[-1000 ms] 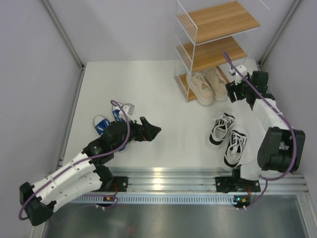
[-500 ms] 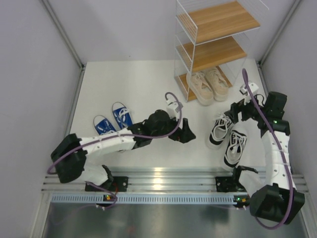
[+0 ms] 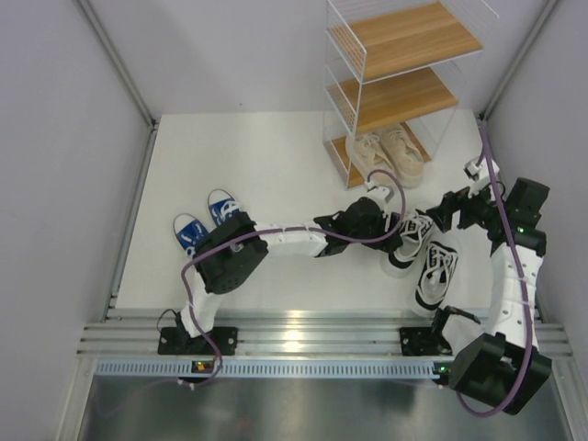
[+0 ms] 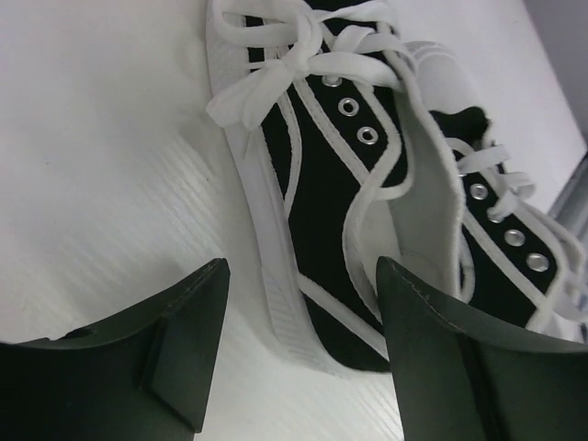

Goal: Place and organize the shoes onto the shoe shelf

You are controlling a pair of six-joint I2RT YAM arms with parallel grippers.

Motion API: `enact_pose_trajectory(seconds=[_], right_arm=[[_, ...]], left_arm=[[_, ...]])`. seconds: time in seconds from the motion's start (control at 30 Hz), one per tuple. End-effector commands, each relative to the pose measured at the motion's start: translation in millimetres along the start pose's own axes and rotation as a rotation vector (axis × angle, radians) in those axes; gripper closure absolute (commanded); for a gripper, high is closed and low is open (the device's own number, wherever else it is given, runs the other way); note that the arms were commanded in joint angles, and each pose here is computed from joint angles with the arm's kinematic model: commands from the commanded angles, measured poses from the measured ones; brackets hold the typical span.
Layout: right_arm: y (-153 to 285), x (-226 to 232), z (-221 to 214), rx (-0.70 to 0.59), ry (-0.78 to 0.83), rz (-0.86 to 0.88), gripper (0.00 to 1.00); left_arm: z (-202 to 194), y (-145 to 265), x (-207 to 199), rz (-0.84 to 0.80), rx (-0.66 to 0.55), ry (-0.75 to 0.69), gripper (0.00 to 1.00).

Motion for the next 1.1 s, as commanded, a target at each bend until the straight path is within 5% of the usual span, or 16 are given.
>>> enact_pose_trajectory(seconds=[0.0, 0.13, 0.23, 0.4, 0.8, 1.07], right_arm=[[4.5, 1.0, 3.0, -0.03, -0.008, 0.024, 0.17], [5.1, -1.2, 2.1, -0.03, -0.019, 0.022, 0.17], [4.2, -1.7, -0.1, -0.022, -0.031, 0.027, 0.17], [5.3, -3.1, -0.3, -0.02, -0.03, 0.009, 0.18], [12.6, 22.1, 15.7, 0.131, -0.034, 0.16, 0.24], [-20.7, 106.8, 13.2, 0.232, 0.144, 0.428, 0.24]], left_arm=[[15.5, -20.7, -5.3, 0.06, -0.101, -0.08, 0.31], [10.2, -33.1, 2.0, 0.122, -0.11, -0.128, 0.36], [10.0, -39.0, 2.7, 0.129, -0.112, -0.16, 0.5], [13.5, -35.4, -8.8, 0.069, -0.107, -0.168, 1.0], [12.6, 93.2, -8.9, 0.094, -0.262, 0.285, 1.0], [-4.8, 167.3, 17.0, 0.2, -0.381, 0.572, 1.0]])
Point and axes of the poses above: each gripper's point midway between its finger pads, its own y axis back along the fingers, its own x axis along the line the jaws close on, z = x × y, the point moved 6 cm from there along y, back along the fingers, and after that the axes turned 9 degrees about -y, right-handed, at the moved point
